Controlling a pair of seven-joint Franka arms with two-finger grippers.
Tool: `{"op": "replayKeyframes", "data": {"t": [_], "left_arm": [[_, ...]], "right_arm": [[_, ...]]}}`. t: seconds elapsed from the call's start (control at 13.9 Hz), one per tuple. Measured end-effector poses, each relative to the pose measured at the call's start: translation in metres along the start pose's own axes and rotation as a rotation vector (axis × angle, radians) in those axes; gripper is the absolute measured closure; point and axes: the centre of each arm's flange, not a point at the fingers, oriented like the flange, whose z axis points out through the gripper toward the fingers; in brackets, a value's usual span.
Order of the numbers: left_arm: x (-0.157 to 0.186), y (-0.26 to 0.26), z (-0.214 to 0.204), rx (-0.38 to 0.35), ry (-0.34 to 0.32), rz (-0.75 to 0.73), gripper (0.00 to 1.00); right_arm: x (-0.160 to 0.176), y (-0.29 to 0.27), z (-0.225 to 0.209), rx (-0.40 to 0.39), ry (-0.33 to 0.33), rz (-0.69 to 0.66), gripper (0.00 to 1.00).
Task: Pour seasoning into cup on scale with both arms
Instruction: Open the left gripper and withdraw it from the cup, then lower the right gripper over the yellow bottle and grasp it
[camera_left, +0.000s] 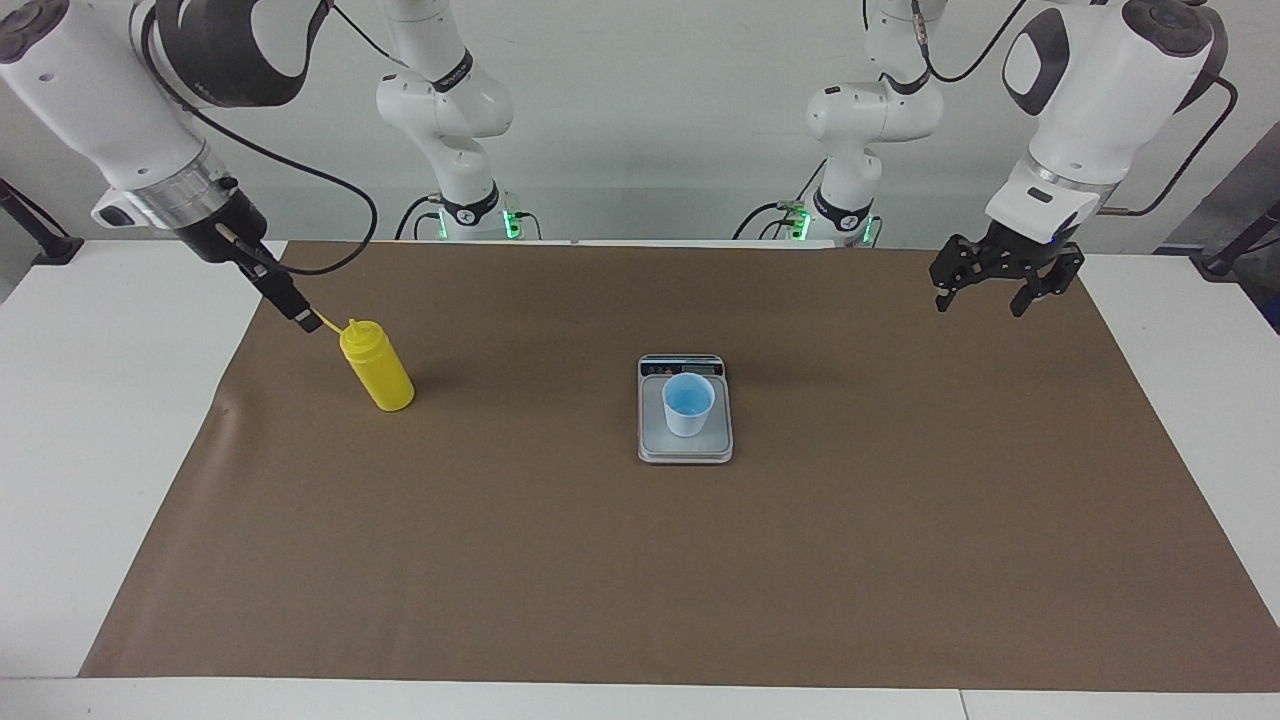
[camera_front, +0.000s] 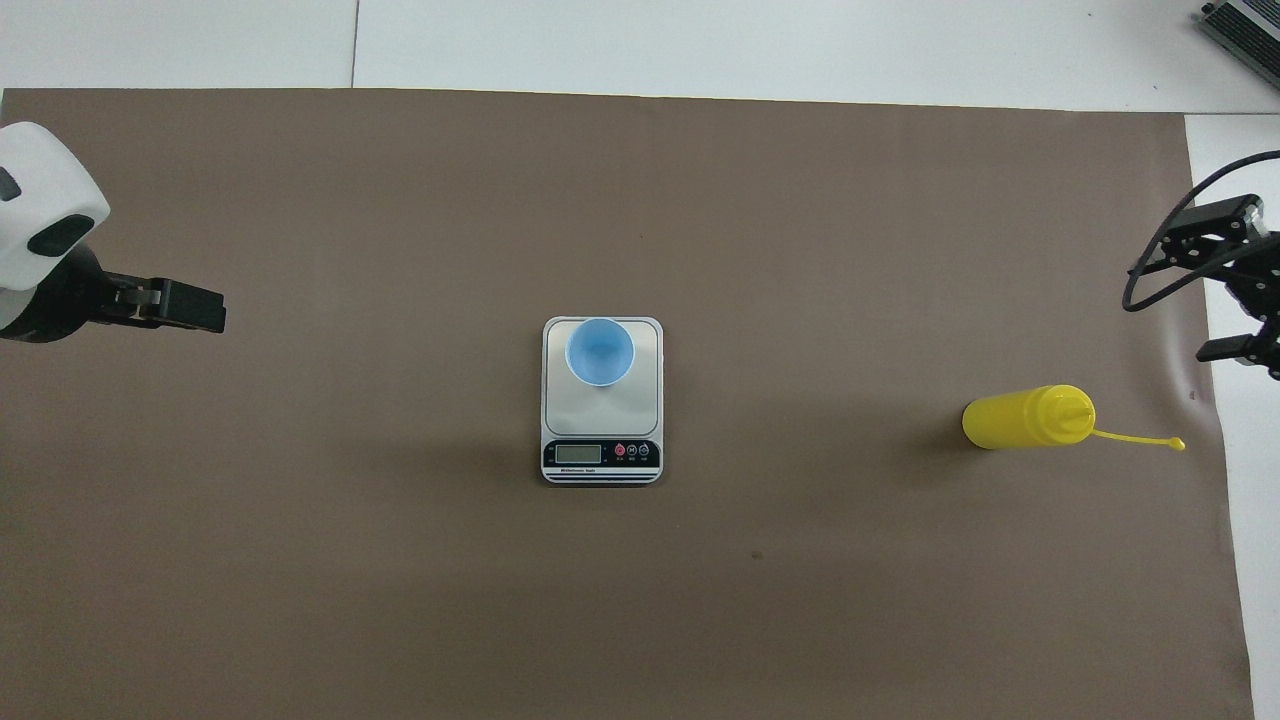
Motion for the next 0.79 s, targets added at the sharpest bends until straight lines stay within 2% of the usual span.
{"op": "replayKeyframes", "data": {"t": [0.14,0.36,0.57,0.79], "left_arm": [[-0.001,-0.014,-0.004,0.001,0.001,-0.02,0.0],[0.0,-0.019,-0.001,0.001,-0.007,-0.025,0.0],[-0.002,-0.017,-0.011,0.0,-0.018,-0.021,0.0],[-0.008,-0.016,-0.032,-0.001,-0.044,-0.021,0.0]], "right_arm": [[0.02,0.008,0.02,-0.004,-0.044,0.065,0.0],[0.065,0.038,0.057,0.031,-0.172,0.186,0.0],[0.088,0.049,0.085,0.036,-0.235,0.261,0.0],[0.113,0.062,0.111,0.005,-0.331,0.315,0.0]]}}
